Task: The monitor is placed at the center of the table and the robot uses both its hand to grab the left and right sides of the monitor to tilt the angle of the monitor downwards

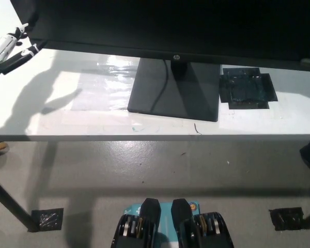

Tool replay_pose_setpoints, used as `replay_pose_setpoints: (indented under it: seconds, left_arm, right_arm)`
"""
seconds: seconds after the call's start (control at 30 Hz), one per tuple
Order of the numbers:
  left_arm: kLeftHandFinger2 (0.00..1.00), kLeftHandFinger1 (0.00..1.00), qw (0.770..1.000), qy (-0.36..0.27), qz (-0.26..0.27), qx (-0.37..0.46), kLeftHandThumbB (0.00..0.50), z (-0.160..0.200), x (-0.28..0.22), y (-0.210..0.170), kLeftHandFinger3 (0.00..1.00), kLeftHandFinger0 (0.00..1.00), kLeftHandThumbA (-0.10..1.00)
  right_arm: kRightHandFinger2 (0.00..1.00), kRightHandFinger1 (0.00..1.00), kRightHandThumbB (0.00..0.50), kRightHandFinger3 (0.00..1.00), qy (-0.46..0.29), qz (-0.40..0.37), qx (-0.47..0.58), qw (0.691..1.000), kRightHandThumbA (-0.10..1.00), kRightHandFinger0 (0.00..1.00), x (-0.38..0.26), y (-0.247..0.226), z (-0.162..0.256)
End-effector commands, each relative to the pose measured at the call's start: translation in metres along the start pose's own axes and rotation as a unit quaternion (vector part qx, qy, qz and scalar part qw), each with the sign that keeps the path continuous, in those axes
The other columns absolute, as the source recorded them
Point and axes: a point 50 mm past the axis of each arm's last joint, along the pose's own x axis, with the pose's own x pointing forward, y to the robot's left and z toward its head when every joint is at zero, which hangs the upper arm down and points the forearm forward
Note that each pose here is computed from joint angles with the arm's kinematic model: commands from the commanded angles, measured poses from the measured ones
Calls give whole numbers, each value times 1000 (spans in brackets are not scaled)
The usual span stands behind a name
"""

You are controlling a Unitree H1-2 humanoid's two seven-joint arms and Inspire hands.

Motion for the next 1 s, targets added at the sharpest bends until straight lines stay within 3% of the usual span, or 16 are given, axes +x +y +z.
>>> replay_pose_setpoints:
  seconds: [0.0,0.17,0.53,0.57,0.67,0.77,0.83,0.9,0.97]
  left_arm:
    - [1000,1000,995,-47,3,85,423,69,52,8,1000,1000,870]
    - [1000,1000,994,-36,4,103,398,74,57,12,1000,1000,879]
    - [1000,1000,994,-22,2,111,403,69,57,8,1000,1000,882]
    - [1000,1000,993,-25,5,113,385,69,57,7,1000,1000,865]
    - [1000,1000,993,-35,4,113,411,67,55,5,1000,1000,886]
    - [1000,1000,995,-48,2,89,466,60,48,2,1000,1000,902]
    - [1000,1000,996,-54,0,65,463,55,43,4,1000,1000,885]
    - [1000,1000,996,-56,-3,63,461,45,32,5,1000,1000,951]
    - [1000,1000,998,-67,-7,21,446,35,14,1,1000,1000,896]
  right_arm:
    - [1000,1000,492,1000,-75,-172,-162,969,692,1000,33,-50,100]
    - [1000,1000,489,1000,-71,-180,-184,964,668,1000,35,-48,102]
    - [1000,1000,498,1000,-53,-192,-240,950,692,1000,33,-41,93]
    - [1000,1000,499,1000,-52,-195,-243,949,694,1000,32,-40,91]
    - [1000,1000,500,1000,-55,-201,-240,948,716,1000,30,-37,84]
    - [1000,1000,500,1000,-75,-212,-182,957,809,1000,24,-32,74]
    - [1000,1000,500,1000,-96,-215,-116,965,848,1000,20,-32,70]
    - [1000,1000,488,1000,-133,-213,-41,967,881,1000,14,-31,67]
    - [1000,1000,491,1000,-163,-207,18,965,888,1000,-1,-28,58]
